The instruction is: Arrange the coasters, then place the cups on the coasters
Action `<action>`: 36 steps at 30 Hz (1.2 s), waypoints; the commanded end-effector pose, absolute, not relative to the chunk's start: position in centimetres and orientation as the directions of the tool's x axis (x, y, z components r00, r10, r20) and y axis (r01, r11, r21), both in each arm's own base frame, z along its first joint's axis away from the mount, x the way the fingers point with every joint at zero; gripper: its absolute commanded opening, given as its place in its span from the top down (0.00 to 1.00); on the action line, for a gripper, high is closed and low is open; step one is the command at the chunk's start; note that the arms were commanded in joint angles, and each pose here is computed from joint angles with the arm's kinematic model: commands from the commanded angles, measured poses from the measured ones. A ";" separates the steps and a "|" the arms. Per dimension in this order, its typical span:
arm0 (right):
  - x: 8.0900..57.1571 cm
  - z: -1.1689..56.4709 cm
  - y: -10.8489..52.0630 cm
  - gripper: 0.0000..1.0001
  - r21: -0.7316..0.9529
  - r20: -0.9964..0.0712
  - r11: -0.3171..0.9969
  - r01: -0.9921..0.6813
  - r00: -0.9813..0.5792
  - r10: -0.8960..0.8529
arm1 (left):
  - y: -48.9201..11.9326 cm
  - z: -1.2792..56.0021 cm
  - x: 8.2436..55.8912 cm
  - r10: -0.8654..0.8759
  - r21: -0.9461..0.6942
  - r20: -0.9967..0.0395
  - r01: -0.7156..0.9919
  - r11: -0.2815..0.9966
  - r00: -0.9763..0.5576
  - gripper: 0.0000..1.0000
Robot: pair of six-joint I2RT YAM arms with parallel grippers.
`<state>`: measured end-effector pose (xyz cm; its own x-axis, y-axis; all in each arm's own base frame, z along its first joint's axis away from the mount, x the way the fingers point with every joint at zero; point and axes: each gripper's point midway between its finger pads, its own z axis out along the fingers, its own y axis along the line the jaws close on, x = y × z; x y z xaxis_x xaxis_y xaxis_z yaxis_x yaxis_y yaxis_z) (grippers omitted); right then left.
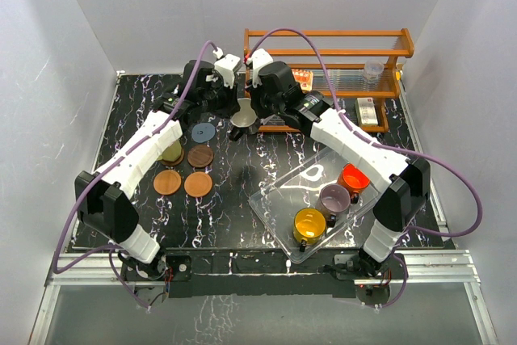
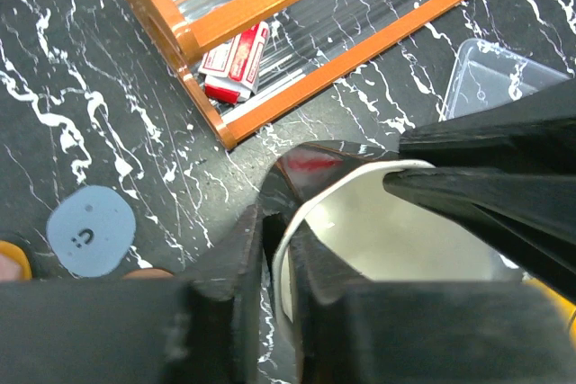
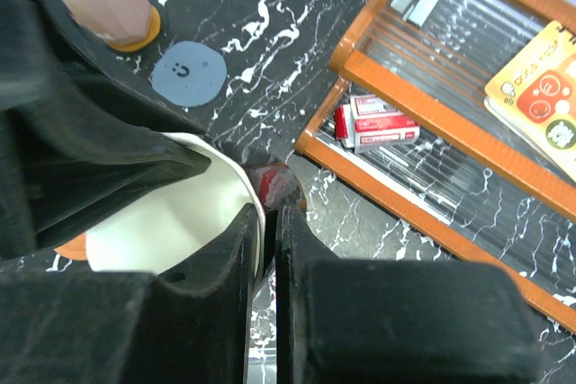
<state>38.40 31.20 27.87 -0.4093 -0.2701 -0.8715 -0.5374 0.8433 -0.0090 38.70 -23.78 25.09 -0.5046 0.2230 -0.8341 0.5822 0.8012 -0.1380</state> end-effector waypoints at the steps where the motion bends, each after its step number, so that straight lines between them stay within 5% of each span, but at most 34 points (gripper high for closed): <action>1: 38.0 36.2 33.0 1.00 0.050 -0.960 0.794 -0.606 -0.250 -0.130 | -23.4 26.1 38.5 0.237 -0.108 -0.853 0.600 0.793 -0.466 1.00; 20: 37.3 33.1 30.2 0.49 -0.038 -0.938 0.743 -0.668 -0.233 -0.257 | -19.2 27.7 37.6 0.317 0.044 -0.872 0.584 0.811 -0.374 1.00; 36: 36.9 27.0 26.2 0.19 -0.131 -0.897 0.683 -0.718 -0.208 -0.390 | -13.6 26.4 35.3 0.403 0.105 -0.828 0.600 0.793 -0.389 1.00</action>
<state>36.10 27.77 25.25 -0.2860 -0.4282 -0.8572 -0.7240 0.6826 -0.0994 37.31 -14.63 22.03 -0.5033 0.4036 -0.7640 0.5609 0.8252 0.0664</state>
